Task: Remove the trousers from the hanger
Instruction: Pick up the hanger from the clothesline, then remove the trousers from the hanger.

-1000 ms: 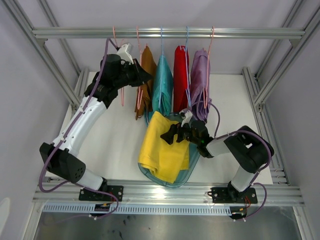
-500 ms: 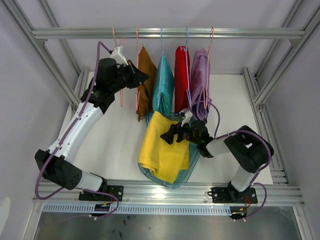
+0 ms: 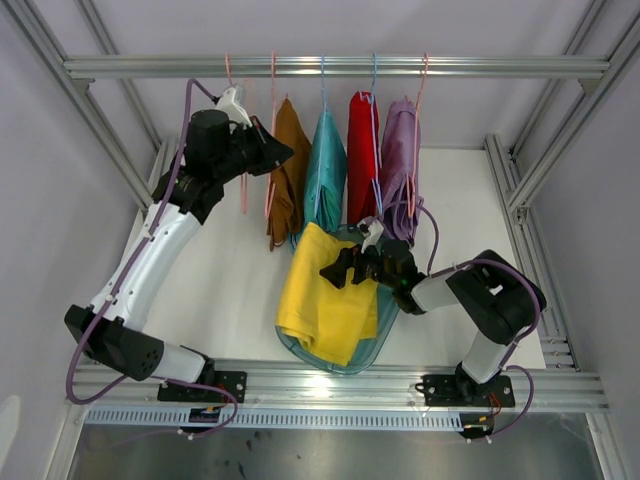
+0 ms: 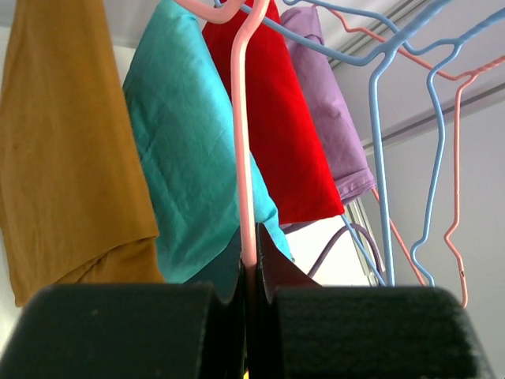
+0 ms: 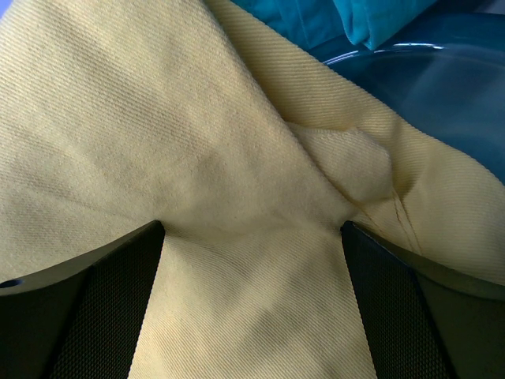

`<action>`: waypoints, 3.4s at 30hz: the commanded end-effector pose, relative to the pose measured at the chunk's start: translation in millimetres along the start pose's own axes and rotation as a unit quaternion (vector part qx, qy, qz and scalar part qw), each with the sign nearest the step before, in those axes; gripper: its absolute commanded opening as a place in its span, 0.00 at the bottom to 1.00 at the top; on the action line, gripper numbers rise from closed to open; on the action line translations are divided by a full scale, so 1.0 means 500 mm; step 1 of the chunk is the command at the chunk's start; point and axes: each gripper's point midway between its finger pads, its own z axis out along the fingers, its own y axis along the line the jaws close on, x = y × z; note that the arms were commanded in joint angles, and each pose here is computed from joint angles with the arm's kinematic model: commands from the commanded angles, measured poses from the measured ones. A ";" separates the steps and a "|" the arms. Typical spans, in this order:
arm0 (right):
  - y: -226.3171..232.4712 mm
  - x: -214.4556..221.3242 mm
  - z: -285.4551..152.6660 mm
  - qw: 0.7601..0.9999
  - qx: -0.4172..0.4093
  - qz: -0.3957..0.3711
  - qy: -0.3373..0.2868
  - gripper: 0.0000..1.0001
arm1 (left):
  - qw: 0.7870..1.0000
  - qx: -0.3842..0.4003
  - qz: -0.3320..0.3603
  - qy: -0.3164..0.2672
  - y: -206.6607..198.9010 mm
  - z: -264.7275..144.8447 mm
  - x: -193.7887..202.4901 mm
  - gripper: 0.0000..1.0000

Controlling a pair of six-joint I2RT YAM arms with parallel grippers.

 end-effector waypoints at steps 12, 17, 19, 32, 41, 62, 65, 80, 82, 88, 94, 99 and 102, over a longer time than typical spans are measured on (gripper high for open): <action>-0.046 0.133 -0.016 0.992 0.039 0.046 0.112 0.99 | 0.982 0.104 0.082 -0.132 -0.155 -0.097 -0.160 0.01; -0.045 0.133 -0.015 0.992 0.038 0.045 0.112 0.99 | 0.980 0.108 0.086 -0.143 -0.167 -0.111 -0.176 0.00; -0.047 0.134 -0.014 0.992 0.040 0.048 0.113 0.99 | 0.980 0.109 0.087 -0.141 -0.172 -0.111 -0.180 0.00; -0.047 0.137 -0.013 0.991 0.038 0.049 0.116 0.99 | 0.978 0.106 0.093 -0.152 -0.180 -0.142 -0.192 0.00; -0.046 0.136 -0.015 0.991 0.041 0.048 0.117 0.99 | 0.977 0.091 0.111 -0.156 -0.157 -0.183 -0.165 0.01; 0.013 0.065 -0.048 0.990 0.103 -0.004 0.095 1.00 | 0.987 0.024 0.120 -0.104 -0.007 -0.227 0.021 0.00; 0.036 0.036 -0.060 0.988 0.126 -0.022 0.086 0.99 | 0.989 0.018 0.117 -0.092 0.012 -0.219 0.047 0.01; 0.265 -0.125 -0.086 0.988 0.111 -0.106 -0.027 0.99 | 0.993 0.024 0.108 -0.035 0.057 -0.176 0.136 0.00; 0.281 -0.124 -0.062 0.987 0.103 -0.122 -0.025 0.99 | 0.994 0.022 0.104 -0.033 0.060 -0.173 0.138 0.00; 0.314 -0.143 -0.003 0.978 0.102 -0.172 -0.054 1.00 | 0.995 0.026 0.094 -0.022 0.064 -0.164 0.144 0.01; 0.346 -0.175 0.027 0.968 0.101 -0.216 -0.079 0.99 | 0.996 0.028 0.079 -0.013 0.075 -0.155 0.147 0.00; 0.391 -0.220 0.023 0.964 0.087 -0.227 -0.105 1.00 | 0.997 0.027 0.074 -0.012 0.083 -0.151 0.144 0.00; 0.401 -0.240 0.022 0.962 0.088 -0.231 -0.117 1.00 | 0.997 0.025 0.071 -0.011 0.086 -0.150 0.144 0.00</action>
